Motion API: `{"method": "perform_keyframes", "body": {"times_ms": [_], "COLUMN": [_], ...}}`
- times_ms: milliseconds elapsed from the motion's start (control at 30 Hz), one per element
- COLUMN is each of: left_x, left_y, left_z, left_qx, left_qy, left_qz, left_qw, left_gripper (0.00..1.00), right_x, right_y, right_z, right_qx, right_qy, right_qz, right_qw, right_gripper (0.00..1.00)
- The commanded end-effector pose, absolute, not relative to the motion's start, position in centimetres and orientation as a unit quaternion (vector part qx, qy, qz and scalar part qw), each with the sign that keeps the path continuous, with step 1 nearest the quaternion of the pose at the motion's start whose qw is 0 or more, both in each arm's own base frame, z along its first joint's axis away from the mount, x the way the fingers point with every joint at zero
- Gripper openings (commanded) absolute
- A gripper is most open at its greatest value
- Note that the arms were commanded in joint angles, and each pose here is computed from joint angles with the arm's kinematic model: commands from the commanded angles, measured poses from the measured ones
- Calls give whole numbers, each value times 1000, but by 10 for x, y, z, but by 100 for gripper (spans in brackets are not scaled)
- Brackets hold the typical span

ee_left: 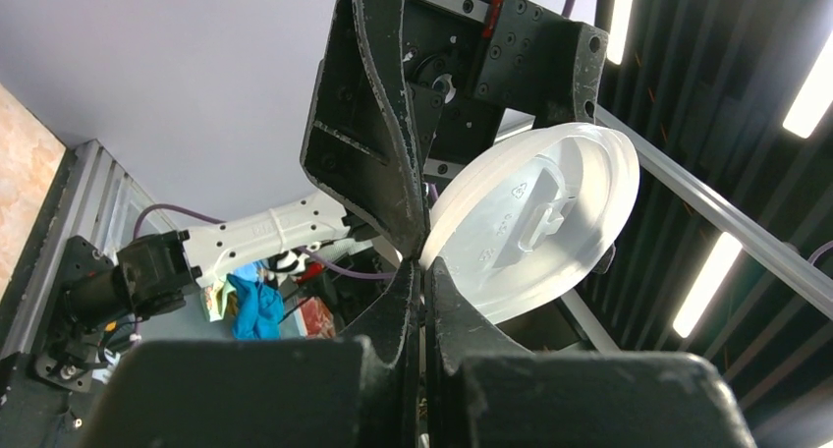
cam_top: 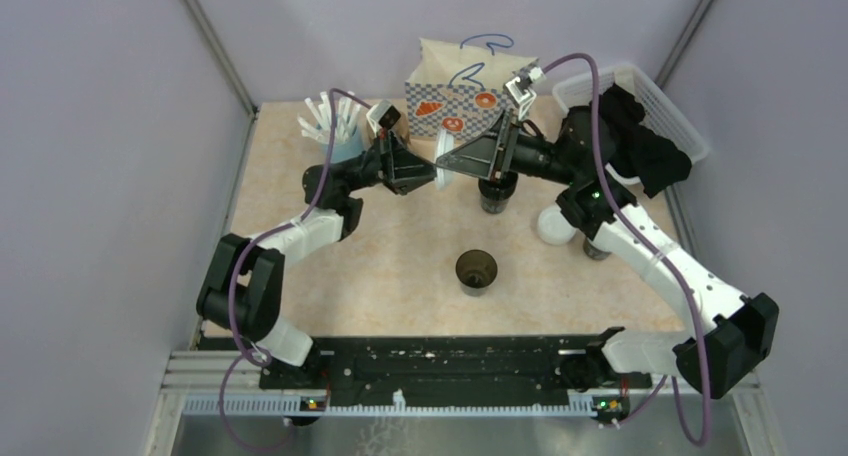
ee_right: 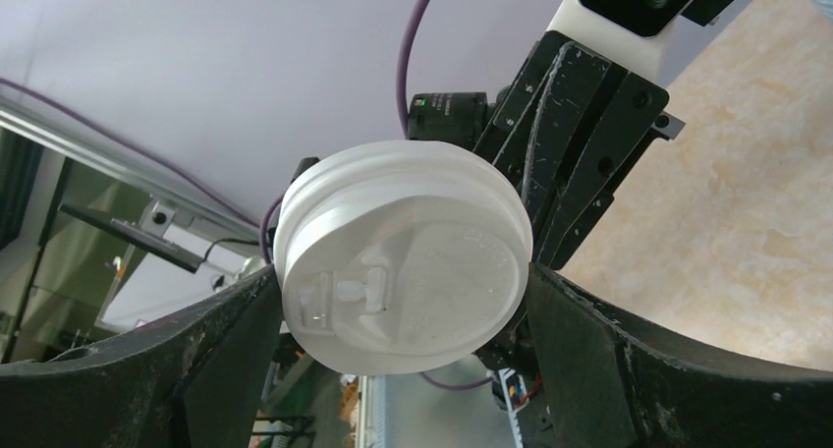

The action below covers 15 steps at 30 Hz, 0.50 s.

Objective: Pack the takeout coffee
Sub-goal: Pick up the cup lid from the center of the board.

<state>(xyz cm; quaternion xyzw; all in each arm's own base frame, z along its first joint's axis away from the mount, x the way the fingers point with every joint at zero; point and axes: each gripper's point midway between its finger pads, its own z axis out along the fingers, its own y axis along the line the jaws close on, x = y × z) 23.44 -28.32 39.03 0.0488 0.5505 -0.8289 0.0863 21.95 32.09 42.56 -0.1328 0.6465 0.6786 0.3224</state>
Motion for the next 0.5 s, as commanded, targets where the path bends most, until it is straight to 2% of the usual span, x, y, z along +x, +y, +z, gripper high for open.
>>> {"method": "perform_keyframes", "body": {"times_ms": [0,167,467], "left_x": [197,196,196], "left_y": [-269,-269,-270], "left_z": [418,418,419], "left_qx": [133,132,132], "left_qy": [480,477,472], "left_qz": [-859,-860,-863], "left_qw": [122,123,122], "left_gripper": [0,0,0], "right_x": [212,211,209], "right_y": [320,315,306], "right_z": [439,442,444], "right_qx": [-150,-145,-135], "right_qy": [618,610,587], "right_qz": [699,702,725], "right_qw": [327,338,334], "right_gripper": [88,97,97]}}
